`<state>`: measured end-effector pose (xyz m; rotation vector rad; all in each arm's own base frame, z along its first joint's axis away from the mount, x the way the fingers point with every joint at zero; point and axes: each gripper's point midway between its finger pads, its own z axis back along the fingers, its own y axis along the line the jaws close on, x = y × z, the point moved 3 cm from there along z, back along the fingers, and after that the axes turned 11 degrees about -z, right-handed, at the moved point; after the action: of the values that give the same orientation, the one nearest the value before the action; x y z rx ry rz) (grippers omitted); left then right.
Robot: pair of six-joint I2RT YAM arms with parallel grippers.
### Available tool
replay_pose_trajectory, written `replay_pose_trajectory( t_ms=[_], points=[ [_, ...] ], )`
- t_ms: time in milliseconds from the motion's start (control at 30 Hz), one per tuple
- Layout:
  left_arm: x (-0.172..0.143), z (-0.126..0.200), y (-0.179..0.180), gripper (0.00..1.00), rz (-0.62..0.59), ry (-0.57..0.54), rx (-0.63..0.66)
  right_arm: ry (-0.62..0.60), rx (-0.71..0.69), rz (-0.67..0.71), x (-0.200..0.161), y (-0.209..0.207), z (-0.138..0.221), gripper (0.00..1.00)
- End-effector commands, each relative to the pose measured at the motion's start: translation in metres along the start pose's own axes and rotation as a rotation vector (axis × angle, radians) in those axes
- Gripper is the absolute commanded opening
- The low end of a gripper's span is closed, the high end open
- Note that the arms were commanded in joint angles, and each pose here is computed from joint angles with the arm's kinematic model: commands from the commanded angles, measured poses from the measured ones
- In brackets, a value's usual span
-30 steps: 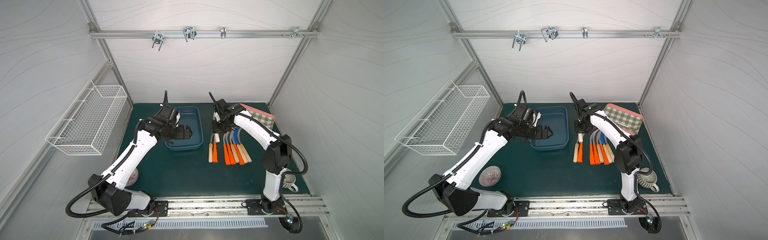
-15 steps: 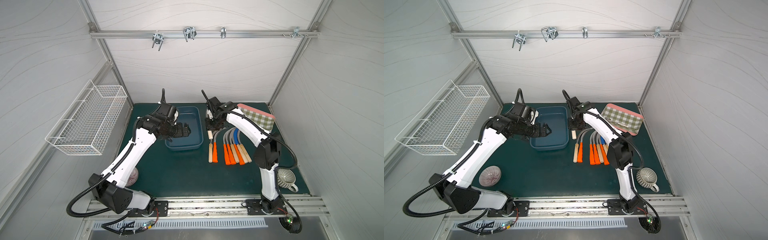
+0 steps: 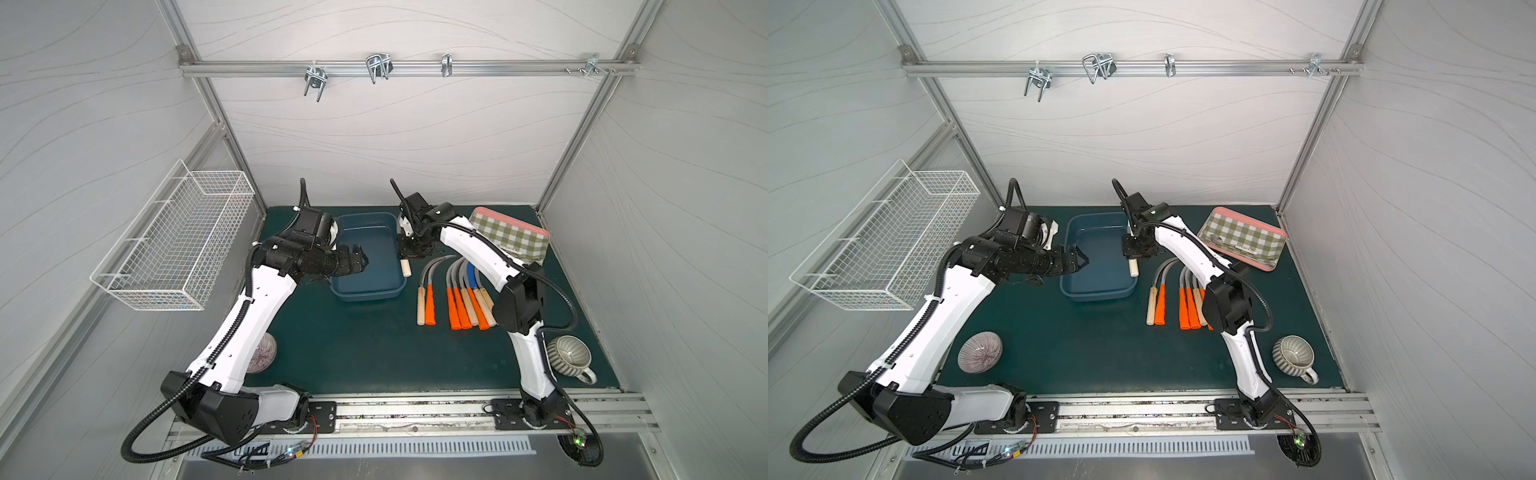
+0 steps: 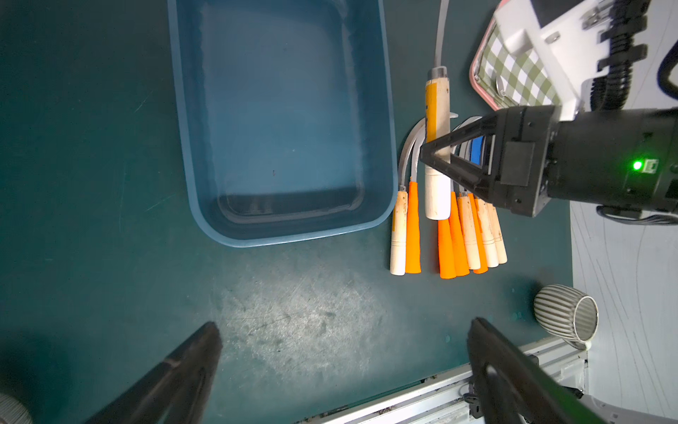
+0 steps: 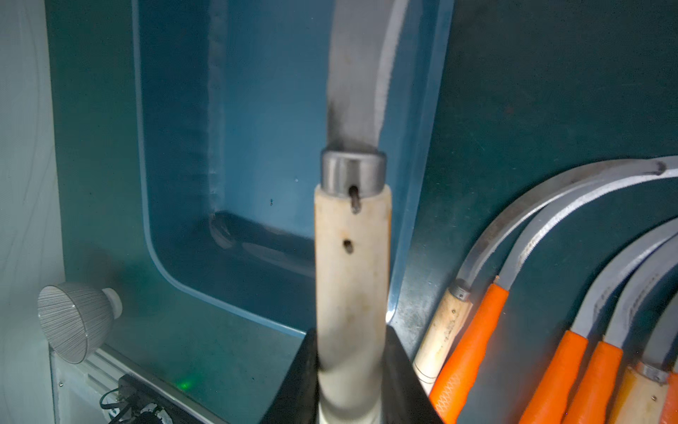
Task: Put small sickles into storage boxes
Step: Place the sickle in the storage box.
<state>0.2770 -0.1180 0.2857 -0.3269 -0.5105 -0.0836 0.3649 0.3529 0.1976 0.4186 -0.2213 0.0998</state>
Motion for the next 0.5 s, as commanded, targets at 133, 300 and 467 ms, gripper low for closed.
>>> replay_pose_trajectory(
  t_ms=[133, 300, 467],
  points=[
    [-0.012, 0.002, 0.003, 0.99, 0.032, 0.013, -0.009, 0.012, 0.077, 0.031, -0.005, 0.029, -0.019, 0.0],
    [-0.016, 0.004, 0.005, 0.99, 0.032, 0.011, -0.001, 0.014, 0.094, 0.046, -0.004, 0.039, -0.035, 0.0],
    [-0.022, 0.004, 0.008, 0.99, 0.037, 0.022, -0.001, 0.016, 0.089, 0.058, -0.003, 0.043, -0.052, 0.0]
  ],
)
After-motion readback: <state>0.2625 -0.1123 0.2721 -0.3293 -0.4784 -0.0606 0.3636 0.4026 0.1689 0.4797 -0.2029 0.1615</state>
